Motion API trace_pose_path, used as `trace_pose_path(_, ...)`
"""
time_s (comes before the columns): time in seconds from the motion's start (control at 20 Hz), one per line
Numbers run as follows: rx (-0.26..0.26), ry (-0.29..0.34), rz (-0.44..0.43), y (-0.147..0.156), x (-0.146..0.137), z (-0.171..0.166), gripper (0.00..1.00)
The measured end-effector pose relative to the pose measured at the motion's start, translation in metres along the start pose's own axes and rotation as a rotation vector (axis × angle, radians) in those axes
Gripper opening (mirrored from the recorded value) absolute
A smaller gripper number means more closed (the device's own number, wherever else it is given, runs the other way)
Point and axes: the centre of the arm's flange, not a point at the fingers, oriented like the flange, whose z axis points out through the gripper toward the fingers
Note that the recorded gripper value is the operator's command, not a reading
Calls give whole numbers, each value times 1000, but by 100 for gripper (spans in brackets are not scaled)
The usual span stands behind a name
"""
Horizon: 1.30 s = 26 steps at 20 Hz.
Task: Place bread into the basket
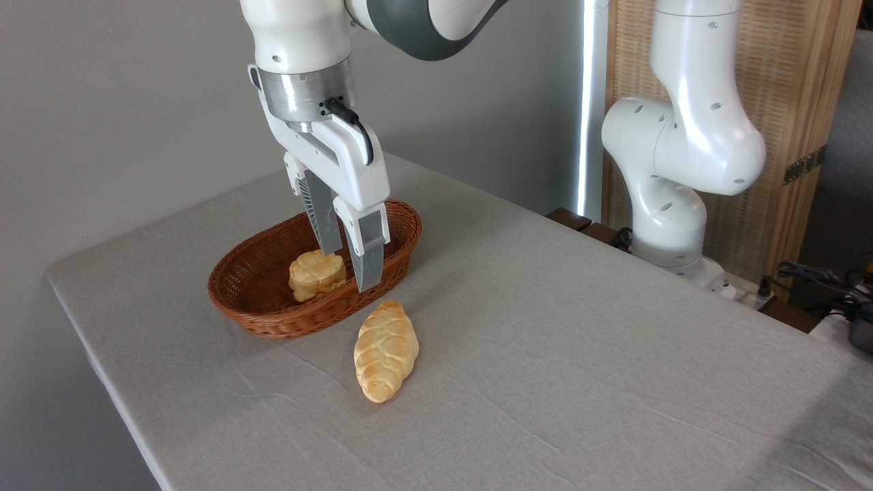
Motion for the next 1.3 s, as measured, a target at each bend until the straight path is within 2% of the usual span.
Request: trace_pose_path(1.3,-1,-2,-2,-1,-1,1,100)
